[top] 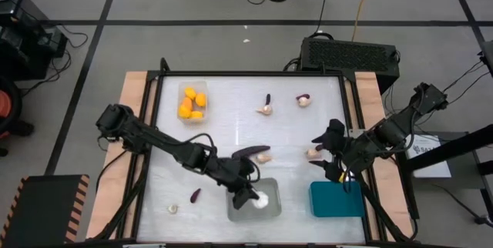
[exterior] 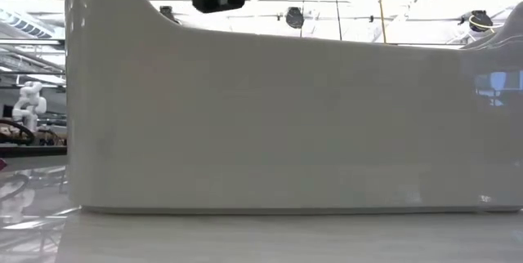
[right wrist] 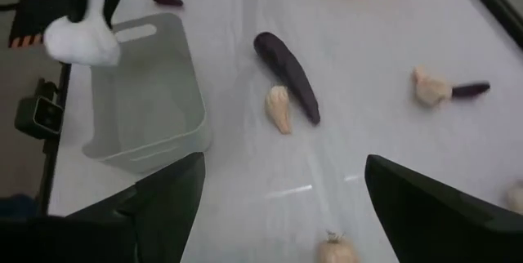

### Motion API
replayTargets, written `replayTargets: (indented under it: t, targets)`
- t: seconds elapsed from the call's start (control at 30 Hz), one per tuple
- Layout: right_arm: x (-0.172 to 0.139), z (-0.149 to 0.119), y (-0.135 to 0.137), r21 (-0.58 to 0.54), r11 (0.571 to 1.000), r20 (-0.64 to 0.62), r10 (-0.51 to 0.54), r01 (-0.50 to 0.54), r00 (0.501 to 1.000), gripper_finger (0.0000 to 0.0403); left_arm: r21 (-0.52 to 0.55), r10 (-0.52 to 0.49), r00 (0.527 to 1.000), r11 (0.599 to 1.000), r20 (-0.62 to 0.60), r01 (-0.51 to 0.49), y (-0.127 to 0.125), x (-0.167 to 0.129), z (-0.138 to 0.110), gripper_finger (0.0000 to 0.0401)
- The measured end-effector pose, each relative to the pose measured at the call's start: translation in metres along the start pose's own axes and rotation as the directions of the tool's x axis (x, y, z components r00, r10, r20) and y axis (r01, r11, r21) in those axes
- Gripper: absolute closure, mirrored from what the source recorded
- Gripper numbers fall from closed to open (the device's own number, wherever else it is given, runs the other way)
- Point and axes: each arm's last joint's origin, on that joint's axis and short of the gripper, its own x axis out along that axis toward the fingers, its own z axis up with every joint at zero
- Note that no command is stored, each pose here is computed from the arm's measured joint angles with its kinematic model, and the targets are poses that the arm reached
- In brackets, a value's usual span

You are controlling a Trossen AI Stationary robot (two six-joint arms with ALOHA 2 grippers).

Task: Sort produce into baskets
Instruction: Put the garlic into the gray bin

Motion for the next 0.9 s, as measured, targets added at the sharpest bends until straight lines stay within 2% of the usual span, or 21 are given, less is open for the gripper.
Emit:
replayTargets:
  t: [0.17, 0.37, 0.67, 0.77, 0.9]
  targets:
    - [0.0, 0.002, 0.001, -0.069, 0.998, 0.015, 0.012, -0.01, 1.0, 0.0074, -0.012, 0.039, 0.998, 0.999, -0.047, -0.04, 0.005, 0.014, -0.013, 0.0338]
    - [0.001, 0.003, 0.001, -0.067, 0.998, 0.023, 0.012, -0.01, 1.0, 0.0074, -0.049, 0.071, 0.993, 0.996, -0.091, -0.075, 0.013, 0.025, -0.02, 0.0331]
    - [0.005, 0.009, -0.006, -0.009, 1.0, 0.035, -0.023, 0.024, 0.999, 0.0074, -0.052, 0.093, 0.99, 0.994, -0.109, -0.099, 0.021, 0.025, -0.016, 0.0245]
    - [0.006, 0.012, -0.008, 0.017, 1.0, 0.052, -0.026, 0.026, 0.998, 0.0074, -0.042, 0.127, 0.976, 0.99, -0.174, -0.136, 0.028, 0.022, -0.017, 0.0223]
    - [0.009, 0.017, -0.012, 0.028, 0.999, 0.069, -0.041, 0.039, 0.997, 0.0074, -0.055, 0.139, 0.947, 0.985, -0.289, -0.161, 0.04, 0.017, -0.014, 0.0218]
